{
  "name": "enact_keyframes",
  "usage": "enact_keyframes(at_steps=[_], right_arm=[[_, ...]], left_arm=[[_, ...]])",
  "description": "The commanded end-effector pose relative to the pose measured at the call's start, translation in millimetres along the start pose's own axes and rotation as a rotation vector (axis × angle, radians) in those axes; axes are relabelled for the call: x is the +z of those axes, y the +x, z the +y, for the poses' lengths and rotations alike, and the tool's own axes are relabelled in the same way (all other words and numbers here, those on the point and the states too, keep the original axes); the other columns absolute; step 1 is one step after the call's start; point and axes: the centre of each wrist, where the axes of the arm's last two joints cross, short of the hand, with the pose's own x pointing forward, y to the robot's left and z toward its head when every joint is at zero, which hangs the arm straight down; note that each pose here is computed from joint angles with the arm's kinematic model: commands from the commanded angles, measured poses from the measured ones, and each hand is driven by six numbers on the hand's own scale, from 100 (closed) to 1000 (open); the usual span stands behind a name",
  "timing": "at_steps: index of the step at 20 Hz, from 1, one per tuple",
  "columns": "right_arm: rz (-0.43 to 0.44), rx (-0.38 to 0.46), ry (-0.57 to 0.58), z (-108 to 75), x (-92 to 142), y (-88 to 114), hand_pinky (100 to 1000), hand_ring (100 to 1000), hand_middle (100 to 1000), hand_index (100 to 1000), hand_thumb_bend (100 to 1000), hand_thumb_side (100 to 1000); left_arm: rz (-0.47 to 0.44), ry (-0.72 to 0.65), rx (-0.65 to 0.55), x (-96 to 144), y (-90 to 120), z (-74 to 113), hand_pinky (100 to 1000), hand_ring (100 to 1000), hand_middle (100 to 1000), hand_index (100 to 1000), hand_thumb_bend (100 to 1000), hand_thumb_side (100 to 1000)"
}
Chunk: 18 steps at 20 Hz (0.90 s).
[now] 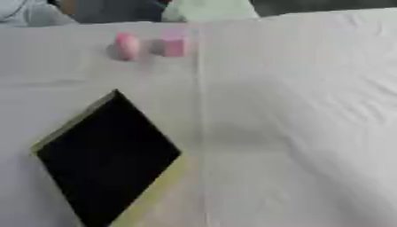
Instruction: Pick up objects on the table and place them in the box.
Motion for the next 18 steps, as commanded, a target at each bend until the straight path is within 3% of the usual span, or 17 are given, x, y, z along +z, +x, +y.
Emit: enact_keyframes(at_steps=[1, 9, 18], right_arm=[[-0.045, -0.001, 0.019, -1.8, -10.5, 6.9, 776, 741, 670, 787, 292, 970], [-0.051, -0.013, 0.038, 0.9, -12.5, 8.5, 777, 741, 669, 787, 295, 970], [-0.045, -0.017, 0.044, 2.0, -11.6, 8.5, 777, 741, 668, 787, 296, 968]], left_arm=[[0.005, -0.041, -0.012, -10.0, -2.4, 7.6, 884, 831, 868, 944, 657, 567], [0.006, -0.19, -0.016, -36.6, -2.7, -4.1, 879, 843, 870, 939, 663, 396], [0.021, -0.316, -0.108, -50.0, 3.7, -15.6, 881, 857, 875, 936, 656, 313]])
